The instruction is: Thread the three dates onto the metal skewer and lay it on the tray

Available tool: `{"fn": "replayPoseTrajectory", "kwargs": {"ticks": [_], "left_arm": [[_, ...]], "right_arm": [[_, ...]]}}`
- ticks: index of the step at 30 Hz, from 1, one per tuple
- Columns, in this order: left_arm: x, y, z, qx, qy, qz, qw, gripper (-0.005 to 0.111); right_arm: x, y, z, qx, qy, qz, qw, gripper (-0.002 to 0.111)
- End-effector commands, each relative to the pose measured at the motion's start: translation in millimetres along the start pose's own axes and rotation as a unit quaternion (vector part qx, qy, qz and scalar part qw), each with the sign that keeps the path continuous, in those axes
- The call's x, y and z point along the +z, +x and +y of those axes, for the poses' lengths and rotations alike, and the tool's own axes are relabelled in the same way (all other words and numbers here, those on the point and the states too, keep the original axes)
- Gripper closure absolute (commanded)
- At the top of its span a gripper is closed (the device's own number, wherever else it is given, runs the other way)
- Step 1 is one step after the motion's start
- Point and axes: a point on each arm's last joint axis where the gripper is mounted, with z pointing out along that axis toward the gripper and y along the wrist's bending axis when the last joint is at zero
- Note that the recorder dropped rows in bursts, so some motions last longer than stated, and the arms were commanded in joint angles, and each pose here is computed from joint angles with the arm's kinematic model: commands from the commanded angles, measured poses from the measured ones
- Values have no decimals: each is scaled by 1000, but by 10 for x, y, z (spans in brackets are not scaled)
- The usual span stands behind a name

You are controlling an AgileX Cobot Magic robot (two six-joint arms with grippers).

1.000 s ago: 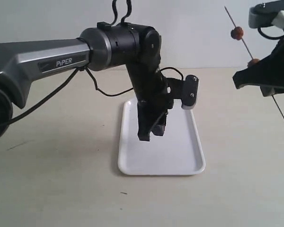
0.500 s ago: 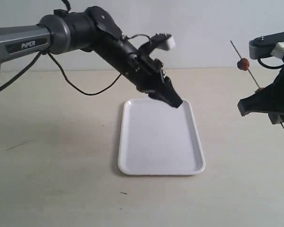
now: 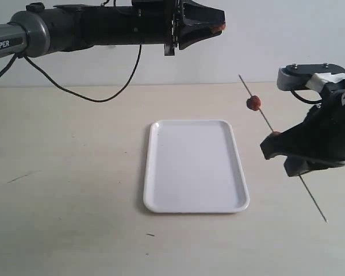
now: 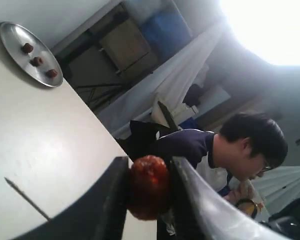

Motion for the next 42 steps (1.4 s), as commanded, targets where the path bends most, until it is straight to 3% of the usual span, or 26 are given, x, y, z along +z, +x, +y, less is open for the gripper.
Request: {"fn": "replayPoseTrajectory", "kwargs": {"ticks": [1, 15, 21, 42], "left_arm": [[-13, -57, -8, -33, -9, -24, 999, 77], [-174, -172, 105, -95, -49, -64, 992, 77], [-166, -165, 105, -96, -49, -62, 992, 77], [-158, -107, 71, -110, -34, -28, 993, 77]], "right_arm": [[-73, -26, 75, -24, -42, -41, 998, 108], [-329, 81, 117, -51, -65, -108, 991, 108], [-313, 90, 194, -59, -112, -130, 983, 108], [-159, 33, 179, -54, -107, -122, 985, 108]]}}
